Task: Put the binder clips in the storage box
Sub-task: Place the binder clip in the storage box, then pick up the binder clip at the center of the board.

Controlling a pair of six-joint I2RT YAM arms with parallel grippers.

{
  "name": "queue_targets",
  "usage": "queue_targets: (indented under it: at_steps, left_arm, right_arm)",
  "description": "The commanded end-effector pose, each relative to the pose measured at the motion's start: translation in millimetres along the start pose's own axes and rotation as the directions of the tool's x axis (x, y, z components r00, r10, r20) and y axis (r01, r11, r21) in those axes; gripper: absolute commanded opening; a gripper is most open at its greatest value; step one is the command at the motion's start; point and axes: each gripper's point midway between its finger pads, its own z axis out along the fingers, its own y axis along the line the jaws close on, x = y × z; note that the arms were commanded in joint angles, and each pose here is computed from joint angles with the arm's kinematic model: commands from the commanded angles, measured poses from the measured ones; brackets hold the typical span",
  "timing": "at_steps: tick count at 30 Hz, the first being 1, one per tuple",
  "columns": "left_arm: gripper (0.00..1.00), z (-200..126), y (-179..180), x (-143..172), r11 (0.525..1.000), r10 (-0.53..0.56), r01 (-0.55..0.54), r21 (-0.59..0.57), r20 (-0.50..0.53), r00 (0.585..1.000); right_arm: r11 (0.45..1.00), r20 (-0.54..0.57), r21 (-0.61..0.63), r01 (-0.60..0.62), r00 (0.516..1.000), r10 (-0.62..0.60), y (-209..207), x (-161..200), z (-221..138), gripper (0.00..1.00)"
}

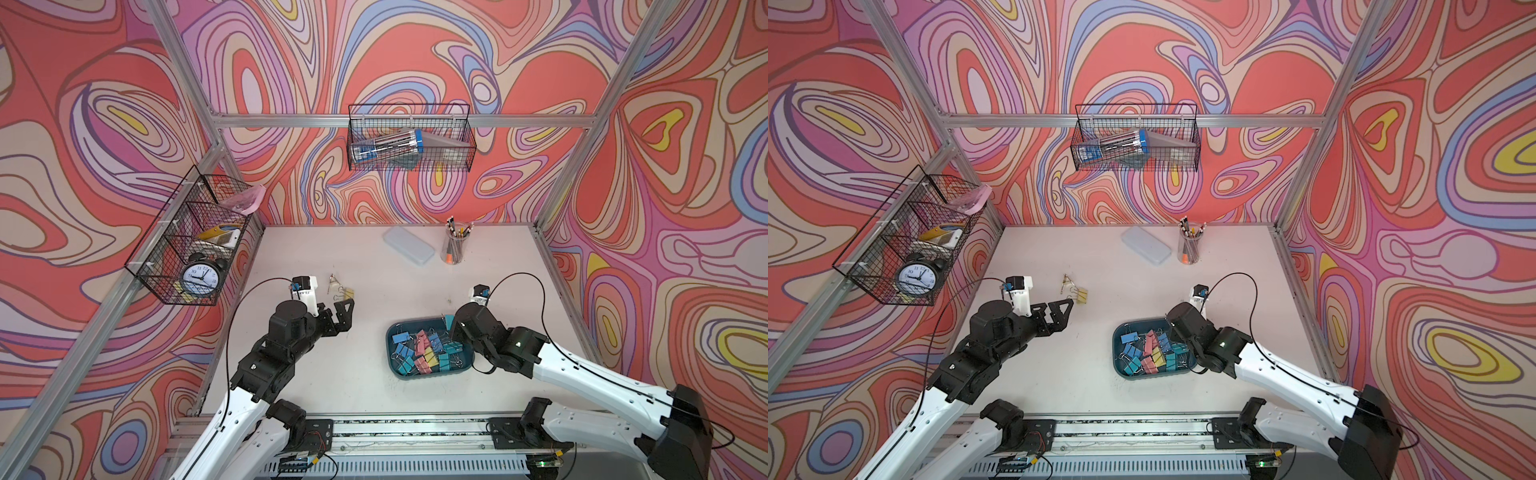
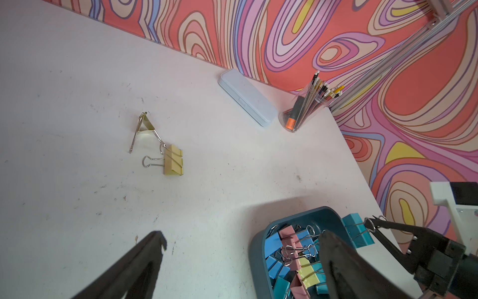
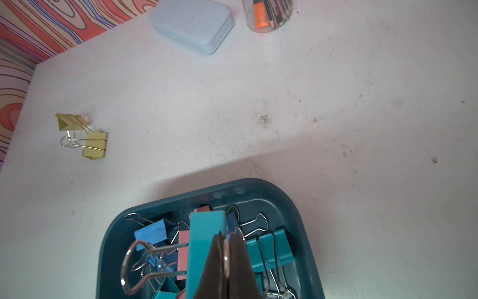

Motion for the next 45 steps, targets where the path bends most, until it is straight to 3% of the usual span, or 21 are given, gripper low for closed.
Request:
queue_targets:
  at_steps: [1, 14, 22, 24, 28, 31, 38, 45]
  left_arm:
    - [0.99, 4.8, 11.4, 9.9, 0.999, -0.017, 0.016, -0.049, -0.034, 0.999]
    - [0.99, 20.1, 17.5, 17.2, 0.995, -0.051, 0.044, -0.087, -0.075, 0.996]
    - [0.97, 39.9, 33.4, 11.9, 0.973, -0.098, 0.065, -0.219, -0.143, 0.985]
    - [0.91, 48.0, 36.2, 8.7, 0.971, -0.118, 0.081, -0.227, -0.154, 0.981]
    - [0.64, 68.3, 46.9, 3.1, 0.962, -0.152, 0.103, -0.251, -0.182, 0.971]
    - [0.55, 84.6, 60.3, 2.2, 0.951, -0.166, 0.101, -0.294, -0.208, 0.964]
    - [0.51, 123.9, 95.7, 3.8, 0.930, -0.215, 0.121, -0.347, -0.246, 0.945]
    - [0.47, 165.2, 94.9, 3.1, 0.965, -0.214, 0.155, -0.213, -0.289, 0.933]
  right_arm:
    - [0.996, 0.009, 0.083, -0.018, 1.000, 0.018, -15.9, 8.4, 11.3, 0.00]
    - [0.994, -0.054, 0.106, -0.029, 0.998, 0.035, -30.9, 43.8, 35.0, 0.00]
    - [0.996, -0.031, 0.085, -0.042, 0.999, 0.044, -25.9, 31.0, 23.1, 0.21]
    - [0.996, -0.011, 0.078, -0.046, 0.999, 0.047, -23.9, 21.8, 15.0, 0.24]
    - [0.996, 0.045, 0.058, -0.063, 0.997, 0.061, -21.0, -1.6, -7.4, 0.28]
    - [0.997, 0.083, 0.014, -0.075, 0.994, 0.073, -16.6, -16.2, -23.6, 0.31]
    - [0.994, 0.118, -0.078, -0.070, 0.990, 0.079, -5.5, -31.0, -43.1, 0.38]
    - [0.997, 0.111, -0.055, -0.046, 0.992, 0.052, -7.9, -29.8, -41.8, 0.42]
